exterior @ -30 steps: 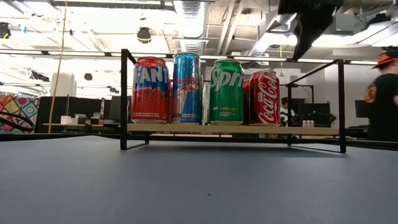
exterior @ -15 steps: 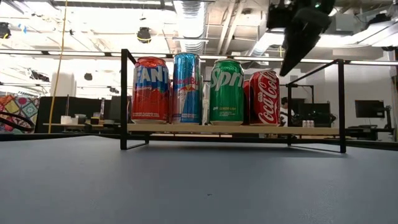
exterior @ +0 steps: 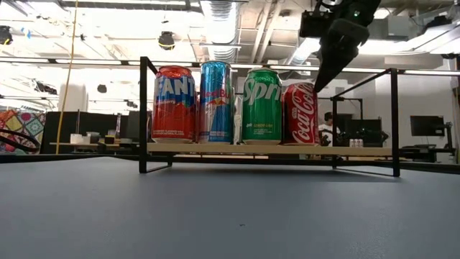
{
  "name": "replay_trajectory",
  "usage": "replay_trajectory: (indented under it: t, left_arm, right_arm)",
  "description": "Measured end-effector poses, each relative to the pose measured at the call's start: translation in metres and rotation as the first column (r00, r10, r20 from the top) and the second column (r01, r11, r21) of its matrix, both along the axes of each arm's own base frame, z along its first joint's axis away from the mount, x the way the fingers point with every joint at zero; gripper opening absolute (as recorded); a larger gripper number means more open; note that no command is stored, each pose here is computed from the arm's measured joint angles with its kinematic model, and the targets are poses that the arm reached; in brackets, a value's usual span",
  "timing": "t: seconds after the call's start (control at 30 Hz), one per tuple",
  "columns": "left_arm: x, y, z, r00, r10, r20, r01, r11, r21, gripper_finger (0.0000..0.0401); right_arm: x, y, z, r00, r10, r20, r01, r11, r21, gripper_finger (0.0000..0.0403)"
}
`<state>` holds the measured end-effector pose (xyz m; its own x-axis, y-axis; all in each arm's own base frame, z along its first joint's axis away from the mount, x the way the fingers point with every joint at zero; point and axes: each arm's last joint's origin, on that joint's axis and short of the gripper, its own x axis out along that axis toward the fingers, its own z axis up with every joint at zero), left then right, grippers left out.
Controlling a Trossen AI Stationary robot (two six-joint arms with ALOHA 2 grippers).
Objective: Place canned beverage on shelf
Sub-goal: Put the red soda can on the shelf aligned with other red soda can, then put the red soda can on the shelf aligned with other red soda cans
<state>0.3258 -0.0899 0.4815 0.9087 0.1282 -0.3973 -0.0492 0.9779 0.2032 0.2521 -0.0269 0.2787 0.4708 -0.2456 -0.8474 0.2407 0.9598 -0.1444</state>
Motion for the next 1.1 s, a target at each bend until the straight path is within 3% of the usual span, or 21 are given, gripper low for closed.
replay_trajectory:
  t: [0.27, 0.47, 0.6, 0.7, 0.93, 1.1]
  left_arm:
    - [-0.001, 0.0, -0.002, 1.0, -0.01, -0.023, 0.011, 1.0, 0.014, 0.0329]
    - [0.006, 0.002, -0.016, 0.998, -0.001, -0.064, 0.002, 1.0, 0.009, 0.0329]
    - [0.011, 0.001, -0.022, 0.999, 0.011, -0.045, -0.012, 0.999, -0.041, 0.0329]
    - [0.012, -0.002, -0.025, 0.999, 0.007, -0.05, -0.01, 0.998, -0.064, 0.0329]
    - [0.01, -0.009, -0.023, 0.999, 0.021, -0.031, -0.025, 0.989, -0.142, 0.0329]
    - [0.01, -0.014, -0.021, 1.0, 0.019, 0.0, -0.019, 0.983, -0.18, 0.0329]
  right_arm:
    - [-0.003, 0.001, 0.011, 0.999, 0.027, 0.018, -0.027, 0.999, 0.018, 0.0004]
    - [-0.017, 0.024, 0.075, 0.983, 0.109, 0.148, -0.112, 0.994, 0.01, 0.0004]
    - [-0.039, 0.041, 0.119, 0.964, 0.165, 0.209, -0.186, 0.979, 0.088, 0.0004]
    - [-0.052, 0.057, 0.135, 0.953, 0.212, 0.218, -0.248, 0.957, 0.151, 0.0014]
    - [-0.065, 0.11, 0.136, 0.937, 0.28, 0.211, -0.332, 0.9, 0.283, 0.0126]
    - [-0.061, 0.147, 0.122, 0.955, 0.255, 0.149, -0.288, 0.914, 0.286, 0.0228]
